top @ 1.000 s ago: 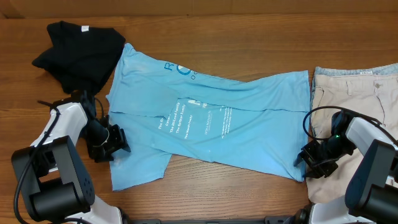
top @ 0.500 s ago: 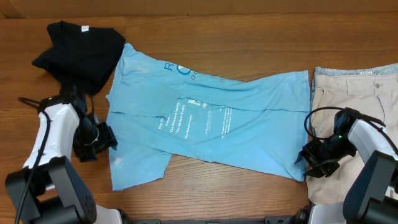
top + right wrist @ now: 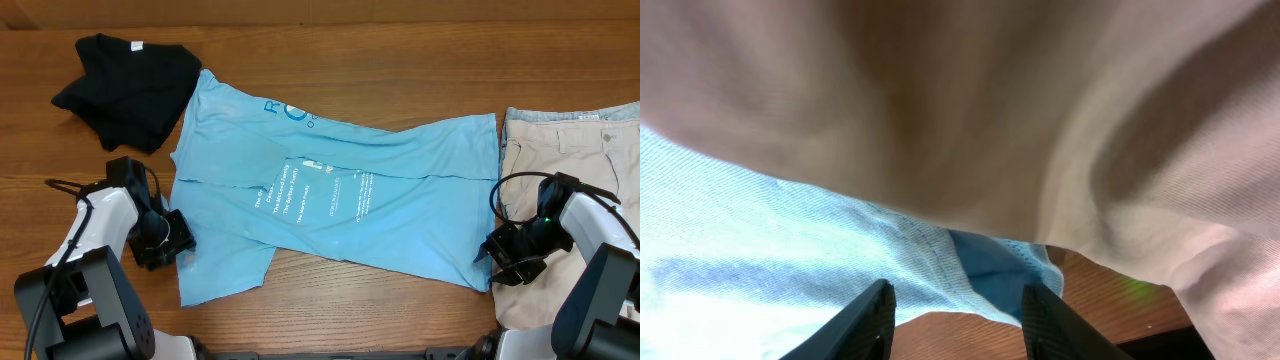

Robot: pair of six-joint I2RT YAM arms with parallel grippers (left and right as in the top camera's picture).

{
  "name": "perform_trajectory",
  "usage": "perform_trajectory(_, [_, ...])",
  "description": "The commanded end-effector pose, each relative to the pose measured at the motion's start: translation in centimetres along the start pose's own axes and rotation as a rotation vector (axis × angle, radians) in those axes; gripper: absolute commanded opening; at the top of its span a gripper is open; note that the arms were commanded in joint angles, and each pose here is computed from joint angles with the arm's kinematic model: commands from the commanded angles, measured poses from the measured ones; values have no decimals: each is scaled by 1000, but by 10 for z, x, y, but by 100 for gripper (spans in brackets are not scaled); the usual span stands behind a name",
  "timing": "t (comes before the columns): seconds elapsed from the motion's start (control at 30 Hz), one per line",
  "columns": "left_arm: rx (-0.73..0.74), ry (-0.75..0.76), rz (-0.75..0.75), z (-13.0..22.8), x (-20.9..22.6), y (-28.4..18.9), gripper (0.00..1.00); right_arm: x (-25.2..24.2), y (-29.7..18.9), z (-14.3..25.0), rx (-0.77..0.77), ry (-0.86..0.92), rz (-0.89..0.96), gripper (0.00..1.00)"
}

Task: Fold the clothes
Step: 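Grasp the bottom-left and bottom-right corners with both grippers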

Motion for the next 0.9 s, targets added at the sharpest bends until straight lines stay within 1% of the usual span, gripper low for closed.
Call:
perform_trajectory(0.0, [4,12,21,4,0,7,27,5,-9,-5,-35,-12,-18,44])
perform_trajectory(0.07, [1,2,22,5,1,11,5,5,-9,-5,-35,-15,-18,45])
perform_trajectory(0.27, [8,5,12,7,3,11,4,6,-9,-5,-36,-28,-18,45])
perform_trajectory(0.3, [17,4,8,9,4,11,24,5,-9,-5,-35,-28,-18,45])
perform_trajectory(0.33, [19,4,4,9,4,11,37,5,-9,-5,-35,-29,-17,45])
perform_trajectory(0.37, [14,2,-17,9,8,11,59,5,-9,-5,-36,-31,-17,45])
perform_trajectory(0.4, [7,-6,-41,8,11,11,65,5,-9,-5,-36,-31,-17,45])
perform_trajectory(0.47, [-7,-40,-73,6,16,11,72,6,-9,-5,-39,-32,-18,45])
perform_trajectory(0.53, [-18,-54,-92,5,19,11,71,6,-9,-5,-39,-32,-19,45])
perform_trajectory(0.63, [-29,-52,-87,4,20,17,64,6,-9,-6,-40,-32,-19,45])
perform_trajectory(0.7, [-35,-52,-75,7,20,25,55,6,-9,-6,-41,-32,-19,45])
perform_trajectory(0.83, [-24,-28,-20,12,14,35,13,6,-9,-6,-42,-33,-20,45])
perform_trajectory(0.87, [-28,-24,-14,10,12,33,6,6,-9,-6,-42,-33,-20,45])
Point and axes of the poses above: each gripper's point midway between its finger pads, its own y axis out along the fingers, its own x axis along the line the jaws close on, z = x × y, the point moved 2 cm from there along -y, back along the fingers, and after that the axes turned 10 degrees about -y, right-handed, at the moved point
